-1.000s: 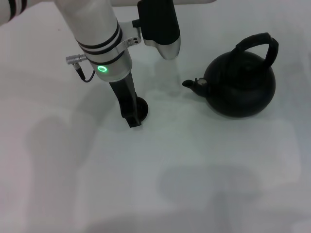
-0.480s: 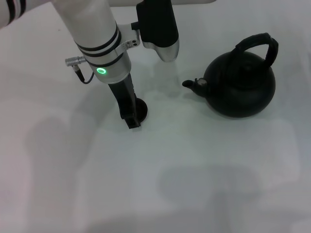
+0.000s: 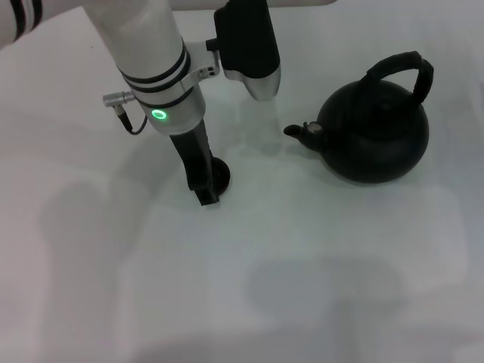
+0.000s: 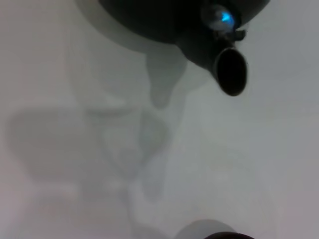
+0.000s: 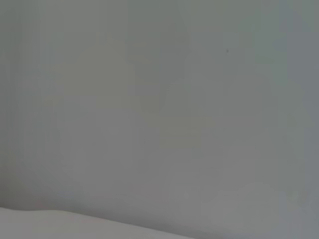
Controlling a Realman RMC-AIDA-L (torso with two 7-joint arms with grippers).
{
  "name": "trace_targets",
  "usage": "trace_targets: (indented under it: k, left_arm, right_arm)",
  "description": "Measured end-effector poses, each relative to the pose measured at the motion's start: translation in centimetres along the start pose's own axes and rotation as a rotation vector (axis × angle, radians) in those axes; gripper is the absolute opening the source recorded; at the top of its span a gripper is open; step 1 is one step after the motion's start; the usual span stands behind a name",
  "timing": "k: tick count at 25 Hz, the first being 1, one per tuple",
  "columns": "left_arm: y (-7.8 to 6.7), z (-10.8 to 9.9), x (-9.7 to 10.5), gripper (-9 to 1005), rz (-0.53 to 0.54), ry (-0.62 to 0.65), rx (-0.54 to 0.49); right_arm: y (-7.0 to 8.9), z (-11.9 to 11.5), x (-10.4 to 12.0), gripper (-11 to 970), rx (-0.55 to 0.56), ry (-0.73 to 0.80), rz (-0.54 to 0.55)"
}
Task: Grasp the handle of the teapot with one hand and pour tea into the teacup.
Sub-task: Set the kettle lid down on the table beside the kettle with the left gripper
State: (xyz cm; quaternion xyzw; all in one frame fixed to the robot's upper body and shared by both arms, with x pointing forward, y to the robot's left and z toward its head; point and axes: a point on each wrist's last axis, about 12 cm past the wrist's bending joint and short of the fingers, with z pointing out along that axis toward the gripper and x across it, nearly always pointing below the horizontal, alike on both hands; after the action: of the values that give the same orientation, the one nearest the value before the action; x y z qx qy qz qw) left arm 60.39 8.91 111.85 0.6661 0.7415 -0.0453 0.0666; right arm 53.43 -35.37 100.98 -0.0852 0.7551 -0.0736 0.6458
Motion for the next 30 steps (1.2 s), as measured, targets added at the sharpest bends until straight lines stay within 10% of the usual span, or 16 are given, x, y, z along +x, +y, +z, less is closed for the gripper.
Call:
trace_targets:
  k: [30]
  left_arm:
    - [-0.72,-0.08,-0.04,697,0.012,-0.006,0.005]
  right_arm:
    - [-0.1,-0.25,0.16,427,0.003,0.001,0.001]
